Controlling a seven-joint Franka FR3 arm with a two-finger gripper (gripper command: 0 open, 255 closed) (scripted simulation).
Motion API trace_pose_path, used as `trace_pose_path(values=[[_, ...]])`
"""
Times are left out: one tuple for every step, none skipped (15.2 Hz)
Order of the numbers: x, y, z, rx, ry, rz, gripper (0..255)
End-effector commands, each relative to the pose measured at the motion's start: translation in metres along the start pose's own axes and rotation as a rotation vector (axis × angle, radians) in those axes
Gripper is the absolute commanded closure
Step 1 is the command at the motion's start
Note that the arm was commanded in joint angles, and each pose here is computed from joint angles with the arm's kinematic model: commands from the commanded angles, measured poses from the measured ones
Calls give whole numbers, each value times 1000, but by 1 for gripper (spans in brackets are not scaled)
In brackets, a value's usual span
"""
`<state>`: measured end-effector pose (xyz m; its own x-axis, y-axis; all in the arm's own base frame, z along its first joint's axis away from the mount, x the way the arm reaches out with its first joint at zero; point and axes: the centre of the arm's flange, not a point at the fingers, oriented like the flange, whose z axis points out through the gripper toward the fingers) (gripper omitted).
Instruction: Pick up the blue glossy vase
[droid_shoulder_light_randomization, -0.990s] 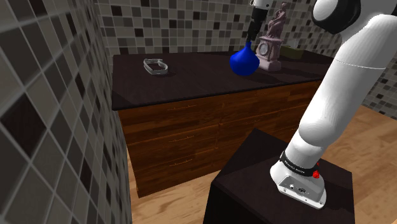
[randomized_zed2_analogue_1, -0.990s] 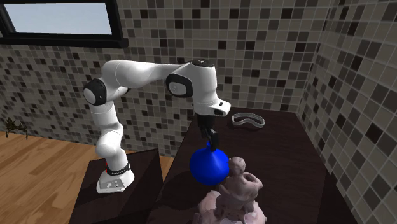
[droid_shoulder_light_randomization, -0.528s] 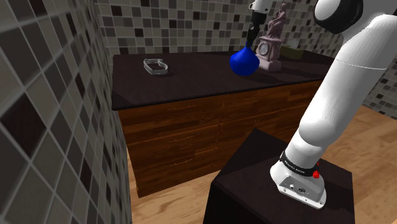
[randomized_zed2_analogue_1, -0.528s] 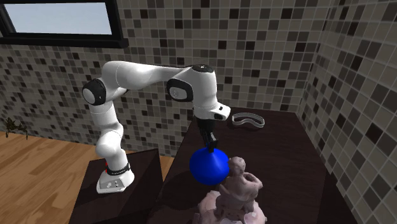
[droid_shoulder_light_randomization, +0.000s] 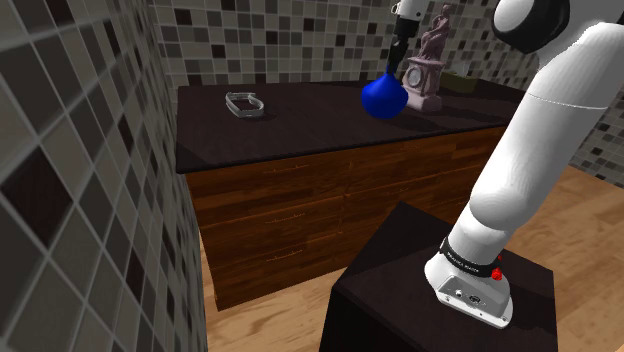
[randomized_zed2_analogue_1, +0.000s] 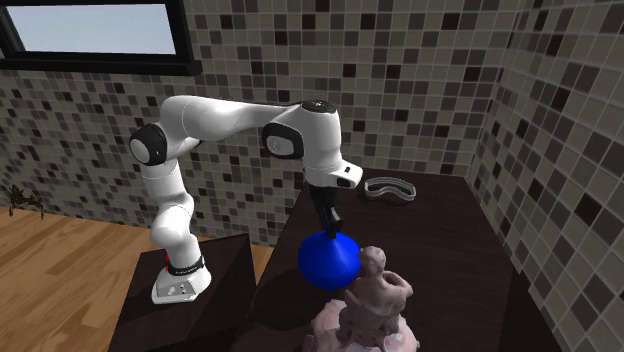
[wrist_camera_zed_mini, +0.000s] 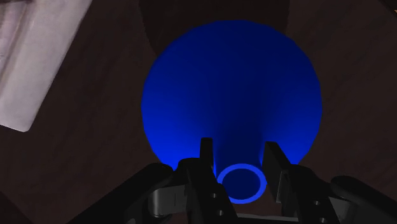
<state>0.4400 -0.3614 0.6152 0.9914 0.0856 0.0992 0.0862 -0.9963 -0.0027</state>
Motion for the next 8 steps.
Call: trace_pose_path(values=[[0,0,-8,0,0,0,255],[1,0,-13,0,0,0,255],[1,0,-18,0,0,0,255],[2,0,-23,0,0,0,255],[3,0,-29,0,0,0,255],[3,0,-34,0,0,0,255],[4,0,-39,0,0,0,255],[4,0,-44,0,0,0,255]])
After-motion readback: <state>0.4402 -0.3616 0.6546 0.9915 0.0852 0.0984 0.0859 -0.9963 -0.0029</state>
